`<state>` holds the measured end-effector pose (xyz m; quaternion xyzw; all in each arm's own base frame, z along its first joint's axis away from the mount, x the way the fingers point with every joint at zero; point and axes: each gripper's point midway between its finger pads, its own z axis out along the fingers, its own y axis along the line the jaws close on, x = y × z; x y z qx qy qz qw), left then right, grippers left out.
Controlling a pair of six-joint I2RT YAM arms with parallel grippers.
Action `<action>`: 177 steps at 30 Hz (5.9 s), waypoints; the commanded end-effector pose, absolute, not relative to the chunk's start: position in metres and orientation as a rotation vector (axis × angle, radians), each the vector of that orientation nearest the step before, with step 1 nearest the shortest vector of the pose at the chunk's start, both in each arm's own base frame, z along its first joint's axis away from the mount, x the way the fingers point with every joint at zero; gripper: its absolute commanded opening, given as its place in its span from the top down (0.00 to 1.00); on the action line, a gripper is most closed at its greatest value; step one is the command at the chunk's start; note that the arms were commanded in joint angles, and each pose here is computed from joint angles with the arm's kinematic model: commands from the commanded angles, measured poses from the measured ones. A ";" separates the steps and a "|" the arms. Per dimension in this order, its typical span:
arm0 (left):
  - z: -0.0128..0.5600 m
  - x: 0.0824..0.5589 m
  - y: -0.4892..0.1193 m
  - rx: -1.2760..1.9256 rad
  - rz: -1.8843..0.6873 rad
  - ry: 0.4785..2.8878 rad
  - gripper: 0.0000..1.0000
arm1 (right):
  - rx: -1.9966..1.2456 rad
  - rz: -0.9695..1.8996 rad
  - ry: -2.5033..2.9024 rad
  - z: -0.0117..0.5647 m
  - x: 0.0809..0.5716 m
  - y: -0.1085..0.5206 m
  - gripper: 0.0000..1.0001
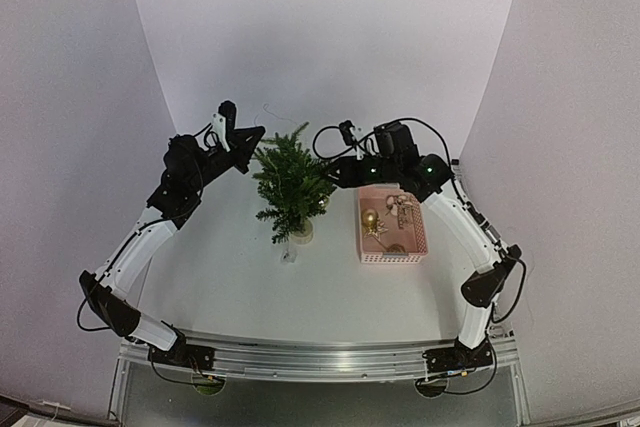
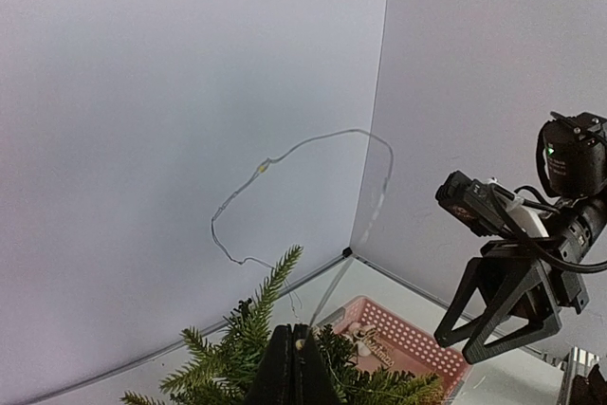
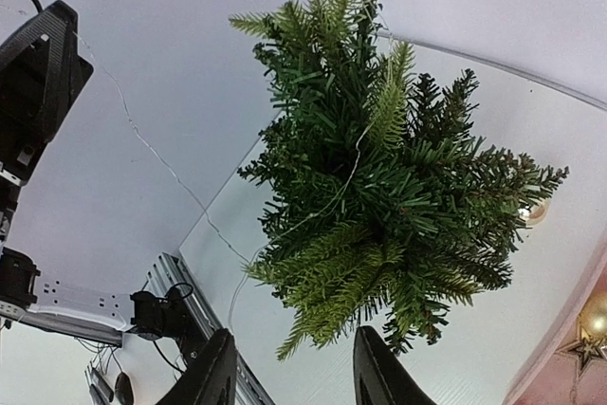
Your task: Decorate the small christmas tree
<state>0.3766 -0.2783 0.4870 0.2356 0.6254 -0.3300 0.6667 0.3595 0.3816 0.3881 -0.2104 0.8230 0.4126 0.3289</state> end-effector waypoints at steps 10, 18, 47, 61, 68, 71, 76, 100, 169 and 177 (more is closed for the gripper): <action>0.508 0.368 -0.271 0.517 -0.751 1.349 1.00 | -0.642 1.025 2.128 0.369 0.381 0.408 0.56; 0.506 0.369 -0.271 0.516 -0.751 1.349 1.00 | -0.678 1.106 2.146 0.362 0.375 0.417 0.67; 0.501 0.367 -0.271 0.518 -0.753 1.353 1.00 | -0.432 0.987 2.141 0.384 0.393 0.399 0.56; 0.501 0.366 -0.270 0.516 -0.752 1.347 1.00 | -0.267 1.043 2.105 0.370 0.439 0.427 0.56; 0.500 0.366 -0.270 0.516 -0.755 1.347 1.00 | -0.275 1.115 2.123 0.362 0.436 0.437 0.60; 0.501 0.366 -0.270 0.516 -0.752 1.344 1.00 | -0.270 1.115 2.135 0.359 0.435 0.436 0.72; 0.500 0.366 -0.268 0.511 -0.739 1.346 1.00 | -0.255 1.063 2.132 0.364 0.431 0.424 0.91; 0.503 0.373 -0.255 0.454 -0.702 1.357 1.00 | -0.330 0.813 1.739 0.500 0.421 0.362 1.00; 0.365 0.454 -0.240 0.347 -0.699 1.823 0.71 | -0.274 0.807 2.317 0.264 0.454 0.279 1.00; 0.369 0.443 -0.236 0.352 -0.724 1.832 0.66 | -0.243 0.873 2.397 0.247 0.430 0.271 1.00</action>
